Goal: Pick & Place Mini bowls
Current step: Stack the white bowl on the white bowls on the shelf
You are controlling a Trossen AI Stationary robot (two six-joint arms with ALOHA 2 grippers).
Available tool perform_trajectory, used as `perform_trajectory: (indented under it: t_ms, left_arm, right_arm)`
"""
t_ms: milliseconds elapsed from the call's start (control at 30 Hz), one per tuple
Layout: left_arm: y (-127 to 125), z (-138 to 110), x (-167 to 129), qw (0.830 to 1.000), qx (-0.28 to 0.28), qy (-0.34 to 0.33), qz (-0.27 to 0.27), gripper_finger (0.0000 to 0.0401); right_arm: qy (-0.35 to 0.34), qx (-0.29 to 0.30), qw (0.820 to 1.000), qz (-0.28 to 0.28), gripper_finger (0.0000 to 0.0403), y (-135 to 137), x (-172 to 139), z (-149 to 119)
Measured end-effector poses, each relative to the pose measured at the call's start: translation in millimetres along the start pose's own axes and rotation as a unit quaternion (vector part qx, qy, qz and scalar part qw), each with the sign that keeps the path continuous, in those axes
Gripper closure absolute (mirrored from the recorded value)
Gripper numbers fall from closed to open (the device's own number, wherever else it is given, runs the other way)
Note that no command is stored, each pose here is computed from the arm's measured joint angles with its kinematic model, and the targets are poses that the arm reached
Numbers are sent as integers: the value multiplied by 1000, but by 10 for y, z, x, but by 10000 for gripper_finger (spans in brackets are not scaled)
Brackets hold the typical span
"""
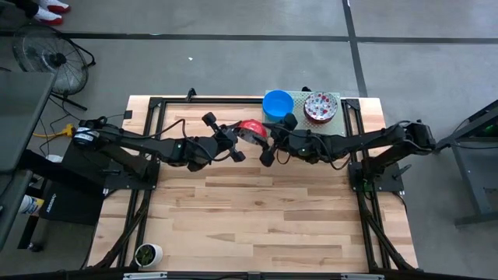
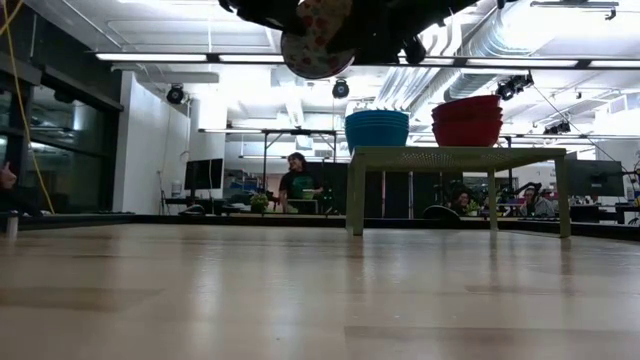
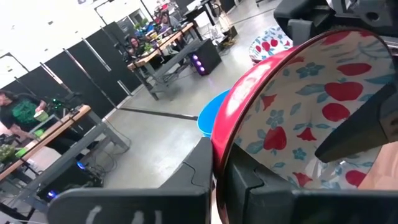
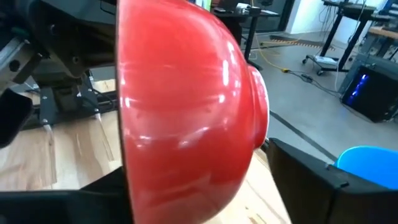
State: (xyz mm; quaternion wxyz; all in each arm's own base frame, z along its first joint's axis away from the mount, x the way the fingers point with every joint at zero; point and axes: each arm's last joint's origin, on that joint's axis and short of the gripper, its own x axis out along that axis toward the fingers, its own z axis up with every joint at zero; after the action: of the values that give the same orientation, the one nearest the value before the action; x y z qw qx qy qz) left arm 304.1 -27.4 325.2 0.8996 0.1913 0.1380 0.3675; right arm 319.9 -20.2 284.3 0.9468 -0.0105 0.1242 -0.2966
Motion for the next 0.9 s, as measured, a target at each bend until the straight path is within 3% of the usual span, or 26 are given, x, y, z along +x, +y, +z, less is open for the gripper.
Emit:
perform_trajectory:
  t_ms: [367, 700, 767, 900]
  left_arm:
    - [4, 6, 0, 1000, -9, -1, 4, 392]
    - [1, 3, -5, 1000, -13, 0, 2, 380]
    - [-3, 0, -7, 1000, -13, 0, -4, 363]
    - [-28, 2, -23, 1000, -6, -6, -27, 297]
  right_arm:
    - [-5, 31, 999, -20, 298, -41, 22, 9]
    - [1, 37, 999, -1, 314, -78, 52, 5]
    - [6, 39, 999, 10, 319, -91, 64, -4]
    - [15, 38, 999, 34, 369, -129, 94, -16]
